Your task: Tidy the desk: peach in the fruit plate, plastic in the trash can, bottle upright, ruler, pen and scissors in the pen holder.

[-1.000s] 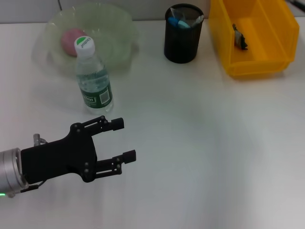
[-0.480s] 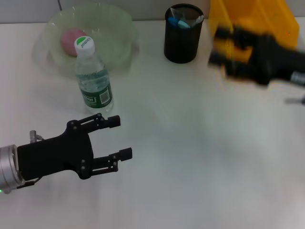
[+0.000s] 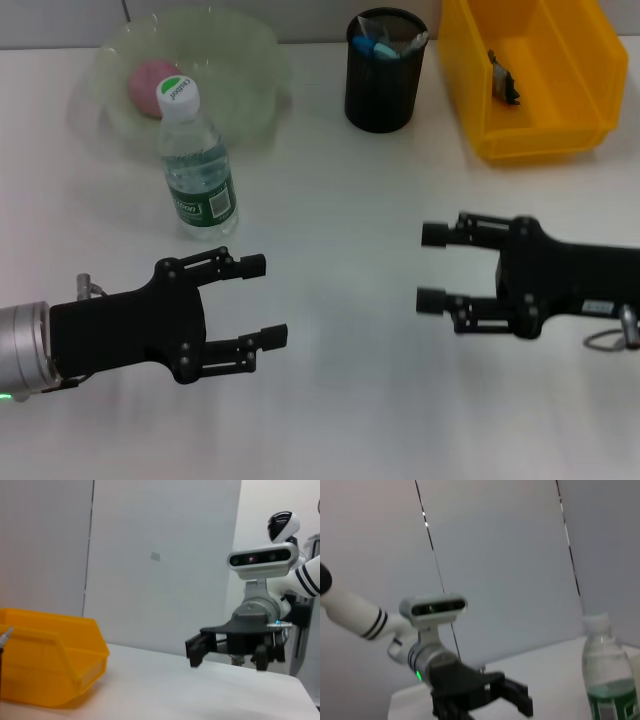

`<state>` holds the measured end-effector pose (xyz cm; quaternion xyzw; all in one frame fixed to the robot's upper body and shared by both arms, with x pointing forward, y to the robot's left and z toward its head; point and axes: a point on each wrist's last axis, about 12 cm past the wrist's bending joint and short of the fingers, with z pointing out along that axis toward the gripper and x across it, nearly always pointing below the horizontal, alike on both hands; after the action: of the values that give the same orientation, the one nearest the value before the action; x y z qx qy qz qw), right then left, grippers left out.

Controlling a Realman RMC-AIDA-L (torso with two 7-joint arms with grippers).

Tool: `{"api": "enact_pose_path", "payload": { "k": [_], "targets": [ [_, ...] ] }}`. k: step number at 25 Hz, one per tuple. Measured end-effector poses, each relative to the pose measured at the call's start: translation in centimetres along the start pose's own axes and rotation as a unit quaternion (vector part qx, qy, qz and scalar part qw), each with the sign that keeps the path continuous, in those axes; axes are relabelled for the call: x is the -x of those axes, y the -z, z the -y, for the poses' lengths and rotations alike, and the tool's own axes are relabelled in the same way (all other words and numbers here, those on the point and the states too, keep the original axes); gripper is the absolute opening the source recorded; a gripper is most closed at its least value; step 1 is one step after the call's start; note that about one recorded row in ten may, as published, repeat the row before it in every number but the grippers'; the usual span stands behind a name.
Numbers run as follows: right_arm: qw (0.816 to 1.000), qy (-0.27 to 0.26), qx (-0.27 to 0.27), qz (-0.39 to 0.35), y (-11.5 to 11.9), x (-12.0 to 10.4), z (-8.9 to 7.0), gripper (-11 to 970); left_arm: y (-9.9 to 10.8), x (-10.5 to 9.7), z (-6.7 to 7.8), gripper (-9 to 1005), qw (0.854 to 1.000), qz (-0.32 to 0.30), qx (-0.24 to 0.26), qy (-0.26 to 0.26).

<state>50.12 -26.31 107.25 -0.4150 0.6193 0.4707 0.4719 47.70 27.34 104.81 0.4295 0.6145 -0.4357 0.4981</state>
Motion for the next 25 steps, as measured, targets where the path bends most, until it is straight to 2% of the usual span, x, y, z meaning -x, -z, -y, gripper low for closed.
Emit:
{"api": "enact_pose_path", "payload": {
  "k": [9,25],
  "targets": [
    [1.000,0.000,-0.007,-0.012,0.4,-1.2,-0.7,759,-0.5,0.2,-0.3,788,1.000,-0.008,-0.009,0.006],
    [1.000,0.002,-0.006,-0.021,0.3,-1.3,-0.7,759,-0.7,0.4,-0.7,790,1.000,-0.004,0.001,0.012]
  ]
}}
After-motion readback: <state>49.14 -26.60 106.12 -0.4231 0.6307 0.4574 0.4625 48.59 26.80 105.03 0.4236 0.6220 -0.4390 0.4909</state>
